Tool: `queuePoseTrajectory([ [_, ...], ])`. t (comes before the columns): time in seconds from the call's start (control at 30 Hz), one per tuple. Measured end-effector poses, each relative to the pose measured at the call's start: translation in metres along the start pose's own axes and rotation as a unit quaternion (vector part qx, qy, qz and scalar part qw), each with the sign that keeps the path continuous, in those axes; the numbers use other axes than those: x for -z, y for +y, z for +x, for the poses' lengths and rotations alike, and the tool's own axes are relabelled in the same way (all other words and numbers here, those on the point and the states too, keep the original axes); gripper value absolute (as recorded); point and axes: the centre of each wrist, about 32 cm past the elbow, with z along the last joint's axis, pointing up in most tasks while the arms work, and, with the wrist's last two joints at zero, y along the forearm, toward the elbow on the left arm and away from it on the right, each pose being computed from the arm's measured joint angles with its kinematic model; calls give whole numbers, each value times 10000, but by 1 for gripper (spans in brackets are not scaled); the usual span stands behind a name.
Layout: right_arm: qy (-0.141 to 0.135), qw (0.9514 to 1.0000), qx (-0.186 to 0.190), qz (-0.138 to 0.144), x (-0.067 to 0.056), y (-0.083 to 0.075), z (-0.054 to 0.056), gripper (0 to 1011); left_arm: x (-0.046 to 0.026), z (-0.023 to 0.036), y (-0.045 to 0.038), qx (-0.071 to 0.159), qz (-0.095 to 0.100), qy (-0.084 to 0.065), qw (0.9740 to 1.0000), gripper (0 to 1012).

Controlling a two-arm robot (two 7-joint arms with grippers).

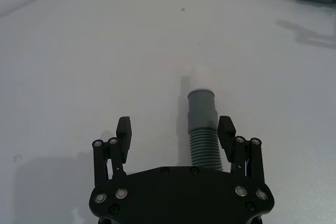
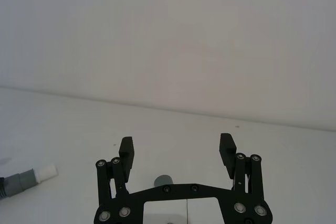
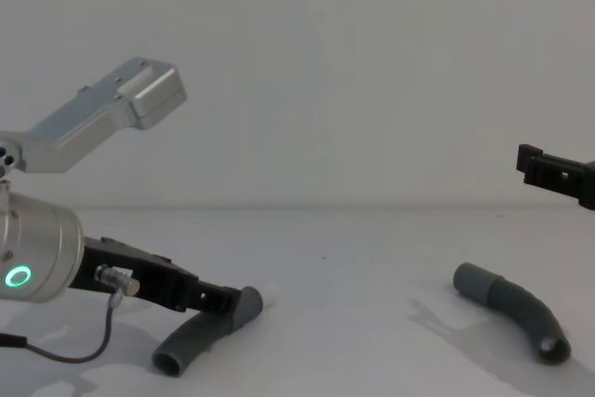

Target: Use both hands to pick up one end of the pipe from the table, align the ends, and insert them.

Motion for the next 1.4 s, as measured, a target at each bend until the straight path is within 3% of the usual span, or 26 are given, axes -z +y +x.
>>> queuePoseTrajectory([
  [0.53,0,10000,0,0,0,0,0,1000,-48,-8,-96,-17,24,217,9998,1002],
  [1.4,0,10000,0,0,0,0,0,1000,-89,-71,-182,85,38,360,9993,1001],
])
